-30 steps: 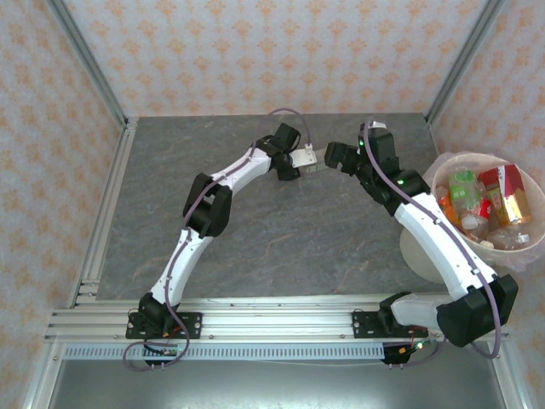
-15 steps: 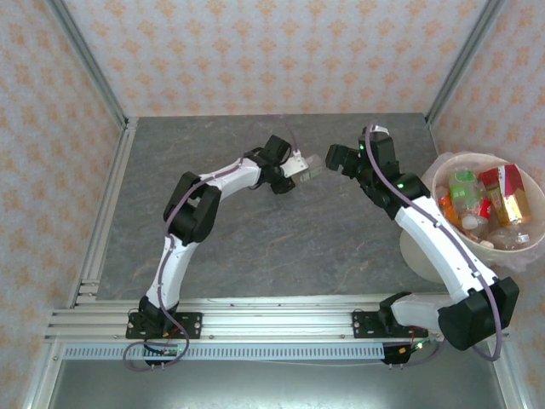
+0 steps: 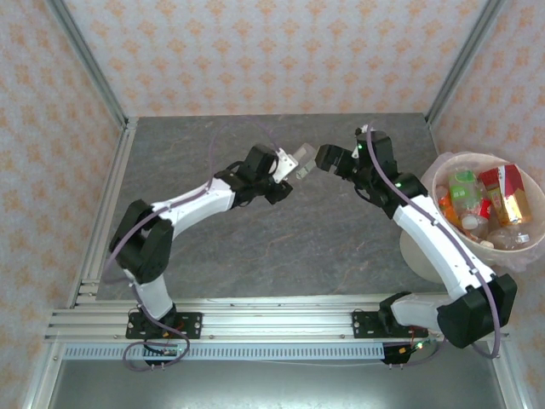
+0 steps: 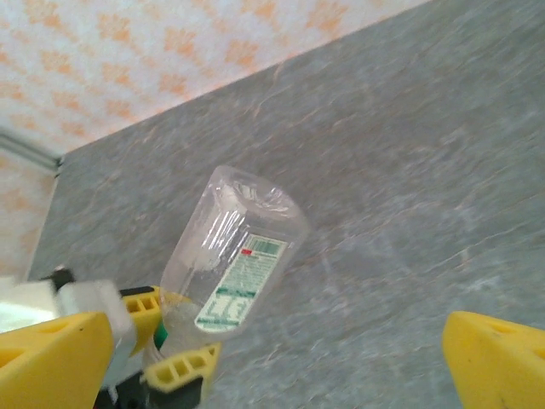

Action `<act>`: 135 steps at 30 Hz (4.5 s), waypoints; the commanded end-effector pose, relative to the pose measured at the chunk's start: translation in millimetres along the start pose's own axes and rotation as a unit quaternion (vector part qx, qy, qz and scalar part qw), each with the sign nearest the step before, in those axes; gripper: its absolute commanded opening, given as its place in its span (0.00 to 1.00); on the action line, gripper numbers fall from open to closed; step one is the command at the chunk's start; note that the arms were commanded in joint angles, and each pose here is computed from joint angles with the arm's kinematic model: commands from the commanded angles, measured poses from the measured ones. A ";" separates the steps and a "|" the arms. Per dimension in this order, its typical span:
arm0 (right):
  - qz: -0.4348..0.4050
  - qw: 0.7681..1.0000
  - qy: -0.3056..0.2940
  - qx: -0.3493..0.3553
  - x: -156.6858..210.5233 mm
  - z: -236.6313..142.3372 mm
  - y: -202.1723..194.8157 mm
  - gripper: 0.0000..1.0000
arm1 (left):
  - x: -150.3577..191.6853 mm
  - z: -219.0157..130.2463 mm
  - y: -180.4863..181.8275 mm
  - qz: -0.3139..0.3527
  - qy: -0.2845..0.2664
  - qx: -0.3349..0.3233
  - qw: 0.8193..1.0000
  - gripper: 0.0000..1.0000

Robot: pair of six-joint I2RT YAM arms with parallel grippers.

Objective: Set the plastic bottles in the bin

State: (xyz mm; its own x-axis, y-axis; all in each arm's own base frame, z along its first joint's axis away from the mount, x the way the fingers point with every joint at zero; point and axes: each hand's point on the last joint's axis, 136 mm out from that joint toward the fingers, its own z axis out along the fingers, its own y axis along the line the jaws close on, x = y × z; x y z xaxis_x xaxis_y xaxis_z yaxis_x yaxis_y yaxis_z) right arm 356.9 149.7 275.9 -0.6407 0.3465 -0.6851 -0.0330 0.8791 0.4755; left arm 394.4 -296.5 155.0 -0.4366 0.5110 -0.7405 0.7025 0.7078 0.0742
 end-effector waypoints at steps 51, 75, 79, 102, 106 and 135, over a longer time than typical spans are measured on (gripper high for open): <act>0.045 0.950 -0.285 0.122 -126.3 -227.2 -62.5 0.33 | -78.7 -150.1 -1.3 -0.161 -0.203 -0.052 0.964 1.00; -0.121 0.855 0.005 0.504 -118.5 -262.1 -181.9 0.34 | -12.2 -137.5 33.0 -0.224 -0.136 -0.097 0.960 1.00; -0.125 0.862 0.042 0.490 -112.4 -241.6 -187.7 0.44 | -10.3 -134.6 33.3 -0.232 -0.130 -0.093 0.959 1.00; -0.120 0.949 -0.012 0.291 -126.2 -155.9 -83.5 0.99 | -24.7 -122.2 37.4 -0.271 -0.129 -0.087 0.950 1.00; -0.145 0.961 -0.021 0.236 -126.5 -111.5 -47.9 0.99 | -23.8 -126.0 42.0 -0.287 -0.133 -0.099 0.943 1.00; 0.031 0.891 -0.153 0.426 -108.2 -152.9 -176.4 0.99 | -40.7 -157.6 49.3 -0.430 -0.149 -0.109 0.884 1.00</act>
State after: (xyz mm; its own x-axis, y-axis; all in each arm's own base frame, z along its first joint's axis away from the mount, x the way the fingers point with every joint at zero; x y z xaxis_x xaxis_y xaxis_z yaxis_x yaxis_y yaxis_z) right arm 331.5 -81.1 361.6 -0.3765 0.3276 -0.8666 0.6420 0.7666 0.0109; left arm 362.0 -215.9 281.3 -0.5949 -0.3150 -0.7395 0.1017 0.8831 -0.4580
